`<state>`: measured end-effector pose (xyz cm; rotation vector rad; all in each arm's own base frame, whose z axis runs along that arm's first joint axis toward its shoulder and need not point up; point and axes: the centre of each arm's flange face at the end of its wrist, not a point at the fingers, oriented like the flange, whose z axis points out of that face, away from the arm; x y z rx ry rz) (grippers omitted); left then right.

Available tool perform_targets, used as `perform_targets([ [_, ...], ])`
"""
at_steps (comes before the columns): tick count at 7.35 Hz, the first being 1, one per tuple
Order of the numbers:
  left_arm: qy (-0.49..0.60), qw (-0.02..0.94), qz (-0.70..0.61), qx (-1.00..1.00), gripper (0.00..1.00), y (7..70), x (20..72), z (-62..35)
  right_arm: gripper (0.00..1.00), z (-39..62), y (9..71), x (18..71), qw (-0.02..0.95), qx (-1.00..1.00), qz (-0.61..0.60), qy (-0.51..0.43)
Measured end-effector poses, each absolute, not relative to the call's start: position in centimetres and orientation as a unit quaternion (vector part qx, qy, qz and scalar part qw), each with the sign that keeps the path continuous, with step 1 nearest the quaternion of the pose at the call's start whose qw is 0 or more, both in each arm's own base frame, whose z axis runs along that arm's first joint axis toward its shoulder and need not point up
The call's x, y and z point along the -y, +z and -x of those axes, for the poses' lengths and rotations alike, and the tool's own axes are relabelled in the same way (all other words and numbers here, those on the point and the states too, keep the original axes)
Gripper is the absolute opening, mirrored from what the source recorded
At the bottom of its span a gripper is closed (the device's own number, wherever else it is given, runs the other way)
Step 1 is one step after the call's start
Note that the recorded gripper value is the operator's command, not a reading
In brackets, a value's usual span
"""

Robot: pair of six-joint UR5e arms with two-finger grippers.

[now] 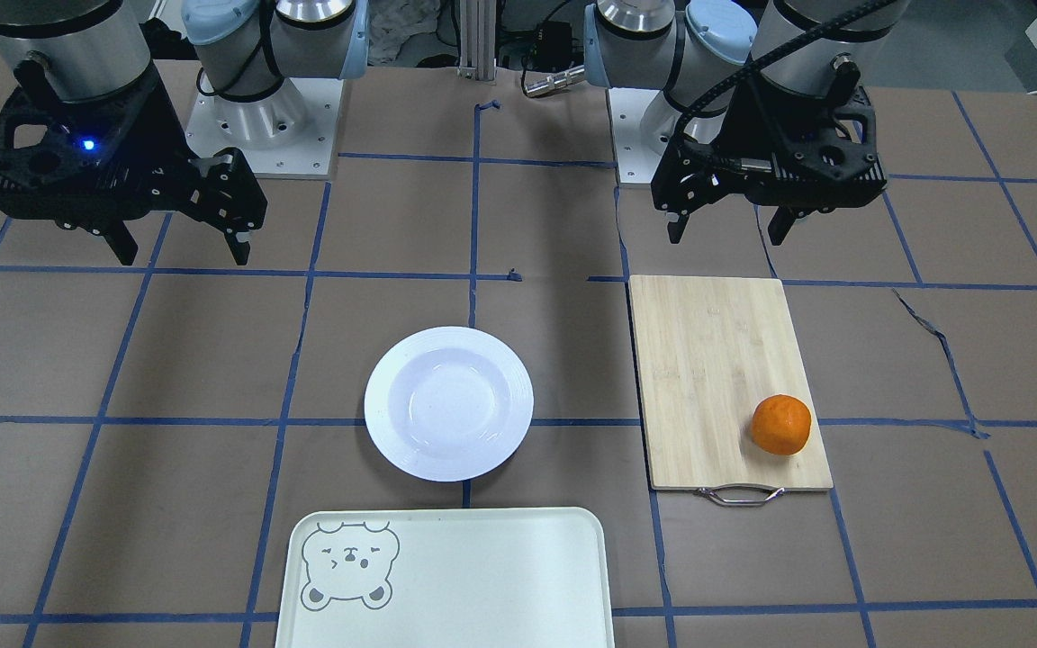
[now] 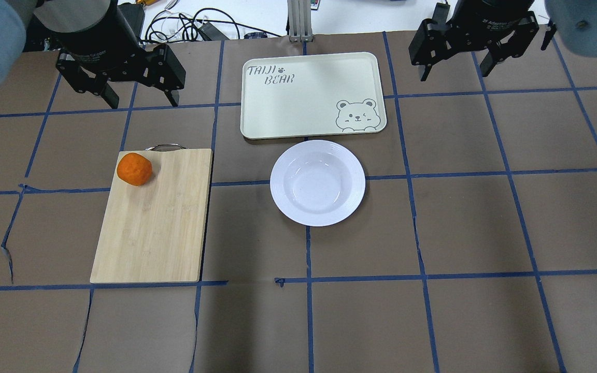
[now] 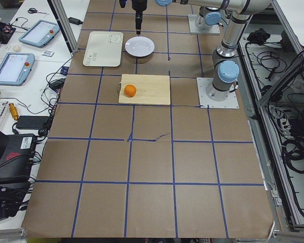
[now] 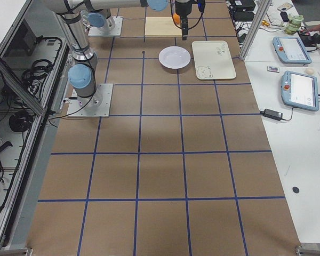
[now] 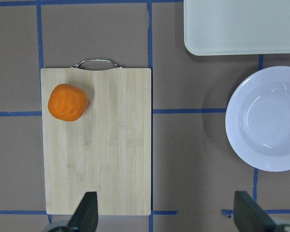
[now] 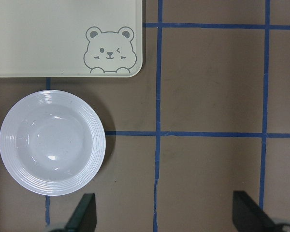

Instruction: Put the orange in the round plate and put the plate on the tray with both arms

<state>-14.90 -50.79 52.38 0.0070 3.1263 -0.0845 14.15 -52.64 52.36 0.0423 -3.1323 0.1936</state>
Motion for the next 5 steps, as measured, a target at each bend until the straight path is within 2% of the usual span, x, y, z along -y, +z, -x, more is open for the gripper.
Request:
perform_targets([
  [5, -0.028, 0.007, -0.002, -1.000, 1.00, 52.49, 50.69, 14.90, 1.00, -14.04, 52.46, 52.54, 0.004, 0.998, -0.012, 0.063],
])
